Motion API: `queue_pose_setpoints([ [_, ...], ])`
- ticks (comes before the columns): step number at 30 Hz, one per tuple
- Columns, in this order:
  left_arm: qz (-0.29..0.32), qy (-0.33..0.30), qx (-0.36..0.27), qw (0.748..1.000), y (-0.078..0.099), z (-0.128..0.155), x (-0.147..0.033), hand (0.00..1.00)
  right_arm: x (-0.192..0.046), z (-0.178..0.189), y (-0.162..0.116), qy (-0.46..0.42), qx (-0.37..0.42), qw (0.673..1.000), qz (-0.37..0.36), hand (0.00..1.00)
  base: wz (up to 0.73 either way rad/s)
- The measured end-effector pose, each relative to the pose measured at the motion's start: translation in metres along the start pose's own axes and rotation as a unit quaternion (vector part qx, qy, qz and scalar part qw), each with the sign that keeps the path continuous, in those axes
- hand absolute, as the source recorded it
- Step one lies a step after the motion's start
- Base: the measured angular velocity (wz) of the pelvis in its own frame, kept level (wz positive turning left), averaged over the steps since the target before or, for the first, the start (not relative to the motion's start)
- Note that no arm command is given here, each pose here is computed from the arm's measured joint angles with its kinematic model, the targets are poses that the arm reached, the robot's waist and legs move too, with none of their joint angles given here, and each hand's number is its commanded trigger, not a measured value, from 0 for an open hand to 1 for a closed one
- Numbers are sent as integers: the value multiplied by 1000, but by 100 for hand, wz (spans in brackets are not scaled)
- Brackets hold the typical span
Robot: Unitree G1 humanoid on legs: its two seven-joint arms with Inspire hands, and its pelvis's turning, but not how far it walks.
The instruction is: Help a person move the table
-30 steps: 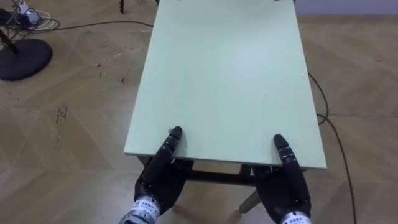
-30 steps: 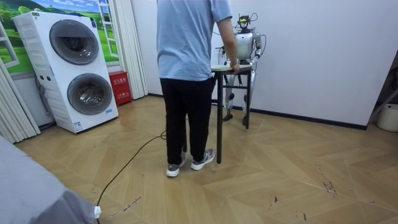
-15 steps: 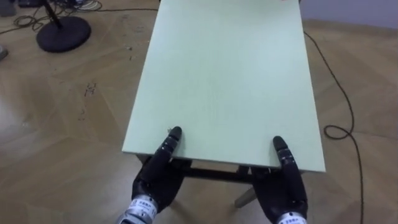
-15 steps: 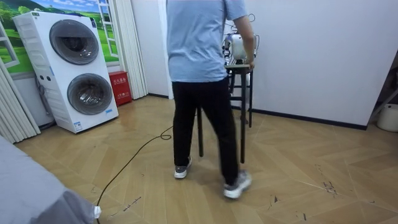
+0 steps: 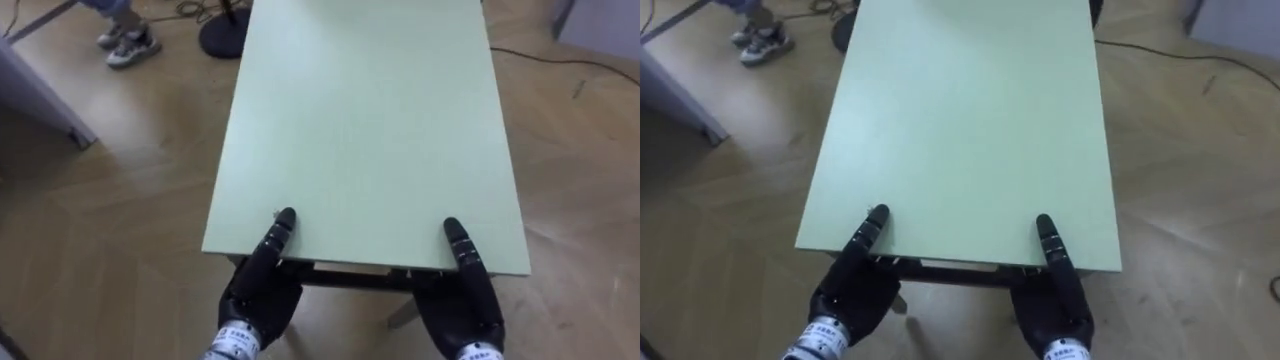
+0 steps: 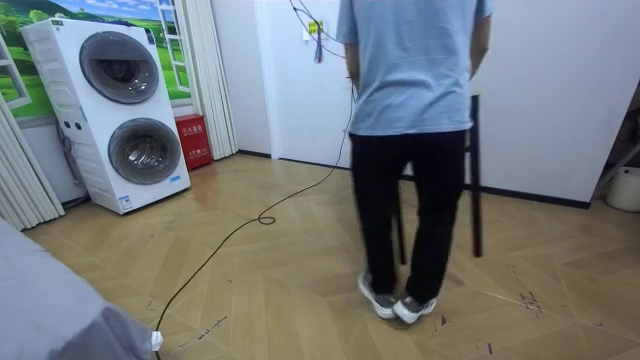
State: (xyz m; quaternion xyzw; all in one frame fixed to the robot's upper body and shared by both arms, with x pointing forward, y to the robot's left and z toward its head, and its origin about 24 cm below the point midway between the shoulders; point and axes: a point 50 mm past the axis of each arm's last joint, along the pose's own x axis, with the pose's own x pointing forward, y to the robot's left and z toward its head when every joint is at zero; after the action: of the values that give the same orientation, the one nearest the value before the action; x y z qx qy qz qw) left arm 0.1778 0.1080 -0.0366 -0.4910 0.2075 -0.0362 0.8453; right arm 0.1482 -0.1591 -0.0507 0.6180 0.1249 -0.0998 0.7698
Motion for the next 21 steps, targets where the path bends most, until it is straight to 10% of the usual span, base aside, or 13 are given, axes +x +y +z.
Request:
queue_pose_setpoints([
  [21,-1,-19,18,1000,3,13,-9,100,-1,-8,6,22,-1,1000,16,100,51],
])
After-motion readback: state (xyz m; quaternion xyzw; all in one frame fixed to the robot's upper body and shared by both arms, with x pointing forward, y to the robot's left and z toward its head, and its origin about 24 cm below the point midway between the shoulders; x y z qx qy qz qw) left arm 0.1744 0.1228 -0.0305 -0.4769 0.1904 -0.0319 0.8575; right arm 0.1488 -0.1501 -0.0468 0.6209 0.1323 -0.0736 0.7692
